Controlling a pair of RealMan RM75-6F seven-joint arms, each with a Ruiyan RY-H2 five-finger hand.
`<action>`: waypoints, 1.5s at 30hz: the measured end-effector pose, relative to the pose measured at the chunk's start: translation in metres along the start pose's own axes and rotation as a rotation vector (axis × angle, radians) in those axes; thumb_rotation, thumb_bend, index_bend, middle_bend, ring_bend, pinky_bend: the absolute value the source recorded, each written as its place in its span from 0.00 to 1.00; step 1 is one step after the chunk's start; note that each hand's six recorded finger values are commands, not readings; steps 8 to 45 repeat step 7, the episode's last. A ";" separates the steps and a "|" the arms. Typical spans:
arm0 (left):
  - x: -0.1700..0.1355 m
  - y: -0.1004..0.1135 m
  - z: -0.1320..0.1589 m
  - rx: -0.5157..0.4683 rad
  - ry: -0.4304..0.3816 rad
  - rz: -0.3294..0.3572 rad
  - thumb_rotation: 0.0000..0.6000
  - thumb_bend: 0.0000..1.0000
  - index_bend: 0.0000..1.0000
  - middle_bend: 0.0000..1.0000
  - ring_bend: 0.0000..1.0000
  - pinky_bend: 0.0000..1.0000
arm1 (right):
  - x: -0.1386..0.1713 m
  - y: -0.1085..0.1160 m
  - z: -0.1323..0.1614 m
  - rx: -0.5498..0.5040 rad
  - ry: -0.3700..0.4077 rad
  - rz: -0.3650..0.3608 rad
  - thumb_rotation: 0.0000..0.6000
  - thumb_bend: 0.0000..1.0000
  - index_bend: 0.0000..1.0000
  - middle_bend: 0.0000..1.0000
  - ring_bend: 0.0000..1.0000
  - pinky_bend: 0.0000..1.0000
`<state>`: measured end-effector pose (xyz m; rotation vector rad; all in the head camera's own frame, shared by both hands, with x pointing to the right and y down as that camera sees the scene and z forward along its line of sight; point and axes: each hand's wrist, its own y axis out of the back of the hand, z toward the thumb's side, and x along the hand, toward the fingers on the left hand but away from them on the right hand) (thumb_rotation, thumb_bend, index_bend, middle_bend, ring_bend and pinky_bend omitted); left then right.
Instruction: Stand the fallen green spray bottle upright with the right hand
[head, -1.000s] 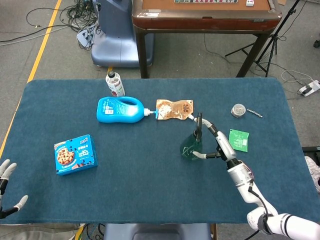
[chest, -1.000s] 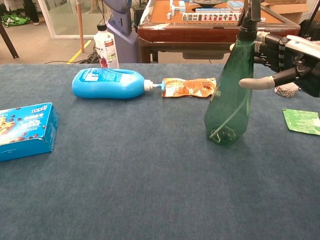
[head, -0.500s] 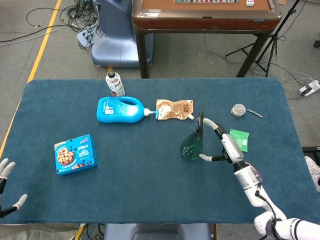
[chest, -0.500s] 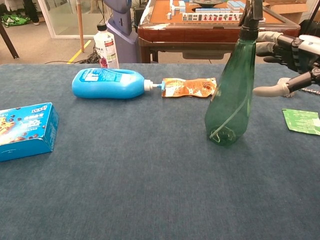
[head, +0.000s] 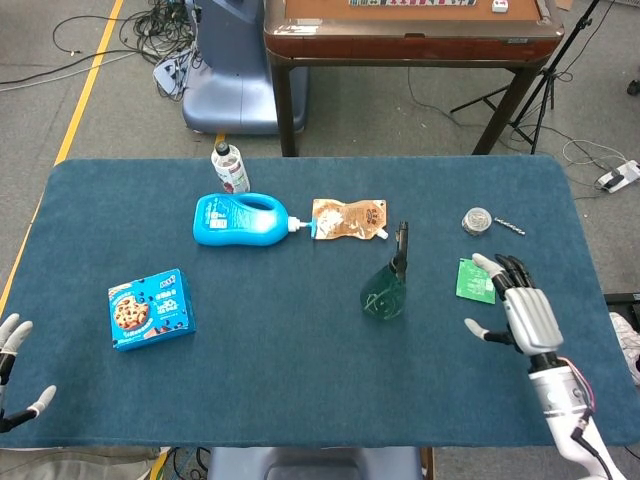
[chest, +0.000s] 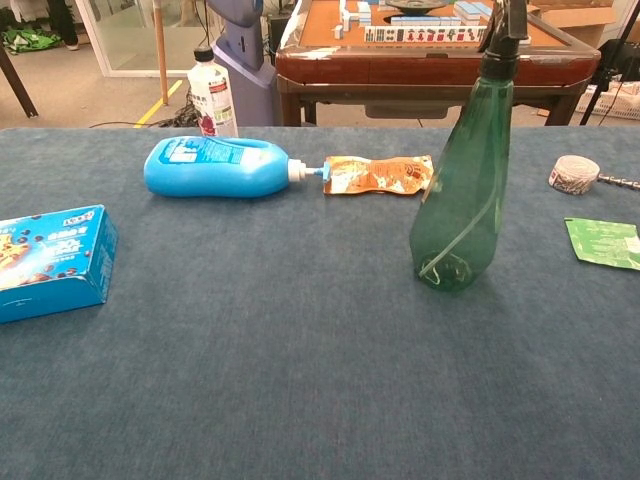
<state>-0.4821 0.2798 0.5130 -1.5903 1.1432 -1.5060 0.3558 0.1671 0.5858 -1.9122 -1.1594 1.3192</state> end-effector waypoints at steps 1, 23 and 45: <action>0.000 0.000 0.000 -0.001 0.000 -0.001 1.00 0.25 0.07 0.00 0.06 0.02 | 0.006 0.004 -0.003 0.013 -0.019 -0.006 1.00 0.18 0.12 0.19 0.04 0.02; 0.001 0.000 0.001 -0.001 -0.004 0.000 1.00 0.26 0.07 0.00 0.06 0.02 | 0.044 0.019 -0.022 0.037 -0.112 -0.038 1.00 0.18 0.12 0.19 0.04 0.02; 0.001 0.000 0.001 -0.001 -0.004 0.000 1.00 0.26 0.07 0.00 0.06 0.02 | 0.044 0.019 -0.022 0.037 -0.112 -0.038 1.00 0.18 0.12 0.19 0.04 0.02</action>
